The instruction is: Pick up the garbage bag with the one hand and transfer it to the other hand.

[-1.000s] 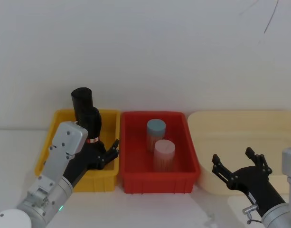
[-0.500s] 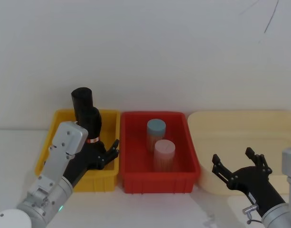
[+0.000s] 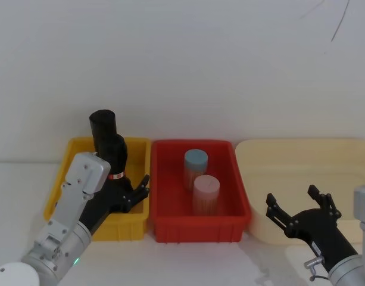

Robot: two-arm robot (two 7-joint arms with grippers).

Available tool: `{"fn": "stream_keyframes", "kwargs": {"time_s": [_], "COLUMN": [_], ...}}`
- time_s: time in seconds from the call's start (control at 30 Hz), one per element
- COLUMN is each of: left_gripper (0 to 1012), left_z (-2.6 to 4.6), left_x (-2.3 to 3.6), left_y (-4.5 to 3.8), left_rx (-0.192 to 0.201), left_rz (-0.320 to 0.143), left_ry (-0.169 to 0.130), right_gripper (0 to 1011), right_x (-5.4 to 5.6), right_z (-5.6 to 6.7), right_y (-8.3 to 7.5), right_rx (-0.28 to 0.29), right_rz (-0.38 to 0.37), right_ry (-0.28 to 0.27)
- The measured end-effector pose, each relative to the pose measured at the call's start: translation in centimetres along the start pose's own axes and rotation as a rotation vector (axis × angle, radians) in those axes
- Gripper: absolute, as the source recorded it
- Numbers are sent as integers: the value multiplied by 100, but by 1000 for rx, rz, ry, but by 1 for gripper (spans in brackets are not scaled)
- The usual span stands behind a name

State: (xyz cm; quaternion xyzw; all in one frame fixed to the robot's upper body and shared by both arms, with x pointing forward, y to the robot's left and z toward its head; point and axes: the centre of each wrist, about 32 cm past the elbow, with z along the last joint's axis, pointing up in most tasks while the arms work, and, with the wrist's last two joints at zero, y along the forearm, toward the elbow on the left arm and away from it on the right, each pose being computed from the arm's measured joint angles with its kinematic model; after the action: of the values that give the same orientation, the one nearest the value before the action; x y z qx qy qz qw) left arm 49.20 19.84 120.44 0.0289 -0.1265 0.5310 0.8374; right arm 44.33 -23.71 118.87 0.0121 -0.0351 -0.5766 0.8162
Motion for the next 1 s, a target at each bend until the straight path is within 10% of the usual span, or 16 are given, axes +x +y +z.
{"fn": "stream_keyframes", "kwargs": {"time_s": [0.73,1.0], "left_gripper": [1002,1001], "left_z": [21,24], "left_x": [86,189], "left_y": [314,267], "left_rx": [70,97], "left_rz": [28,20], "left_ry": [39,50], "right_gripper": [1004,1004], "right_x": [0,0], "right_z": [0,0], "right_y": [0,0], "right_rx": [0,0], "right_rz": [0,0], "right_ry": [0,0]}}
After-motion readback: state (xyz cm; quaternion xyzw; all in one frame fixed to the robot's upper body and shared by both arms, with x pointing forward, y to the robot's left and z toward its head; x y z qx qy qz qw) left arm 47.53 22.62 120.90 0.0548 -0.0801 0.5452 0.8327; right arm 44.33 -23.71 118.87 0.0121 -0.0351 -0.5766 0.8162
